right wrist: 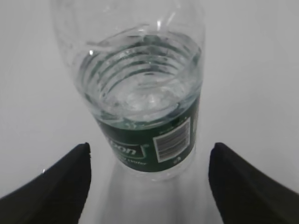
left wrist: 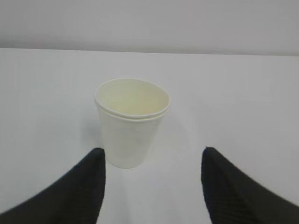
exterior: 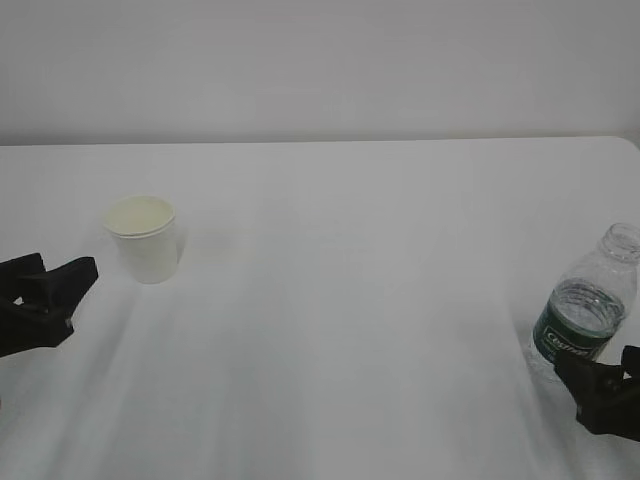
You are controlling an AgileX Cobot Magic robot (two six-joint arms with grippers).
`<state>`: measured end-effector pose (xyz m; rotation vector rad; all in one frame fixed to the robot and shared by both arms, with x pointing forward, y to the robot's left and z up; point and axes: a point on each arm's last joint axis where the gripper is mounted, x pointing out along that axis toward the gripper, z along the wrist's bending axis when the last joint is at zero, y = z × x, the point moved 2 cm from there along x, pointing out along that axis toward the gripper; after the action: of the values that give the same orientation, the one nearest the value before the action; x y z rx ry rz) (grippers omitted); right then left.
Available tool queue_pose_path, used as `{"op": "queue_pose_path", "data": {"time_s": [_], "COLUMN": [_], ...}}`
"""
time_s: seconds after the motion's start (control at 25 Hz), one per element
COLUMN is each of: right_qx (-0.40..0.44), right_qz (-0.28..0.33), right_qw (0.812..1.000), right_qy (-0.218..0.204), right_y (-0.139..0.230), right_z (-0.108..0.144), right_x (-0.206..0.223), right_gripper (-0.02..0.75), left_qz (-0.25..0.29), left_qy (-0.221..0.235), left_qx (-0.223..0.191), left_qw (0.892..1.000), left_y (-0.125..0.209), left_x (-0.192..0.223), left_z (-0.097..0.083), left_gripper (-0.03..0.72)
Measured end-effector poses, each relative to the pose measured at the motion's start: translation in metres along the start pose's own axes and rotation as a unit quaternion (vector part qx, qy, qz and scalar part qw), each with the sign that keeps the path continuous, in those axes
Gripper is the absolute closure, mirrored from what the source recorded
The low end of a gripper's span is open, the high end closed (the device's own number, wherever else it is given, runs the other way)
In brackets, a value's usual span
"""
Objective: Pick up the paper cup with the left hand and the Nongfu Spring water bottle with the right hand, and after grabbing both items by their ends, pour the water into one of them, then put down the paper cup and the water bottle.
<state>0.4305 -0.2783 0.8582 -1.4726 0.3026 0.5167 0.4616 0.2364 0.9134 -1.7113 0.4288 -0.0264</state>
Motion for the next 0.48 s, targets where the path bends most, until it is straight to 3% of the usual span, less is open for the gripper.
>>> {"op": "queue_pose_path", "data": {"time_s": [0.2,0.48], "right_qx": [0.001,-0.003], "right_qz": [0.004,-0.011], "right_qw": [1.000,1.000], "right_qy": [0.000,-0.005], "right_y": [0.001,-0.007], "right_z": [-0.001,0.000], "right_x": [0.006,0.017], "right_gripper": [0.077,0.068], "left_qz": [0.000,-0.001], "left_qy": [0.001,0.002], "left_qx": [0.000,0.001], "left_qw": [1.000,1.000], "left_y": [0.000,0.000], "left_x": [0.000,0.000], "left_z": [0.000,0.000], "left_gripper": [0.228,0.228]}}
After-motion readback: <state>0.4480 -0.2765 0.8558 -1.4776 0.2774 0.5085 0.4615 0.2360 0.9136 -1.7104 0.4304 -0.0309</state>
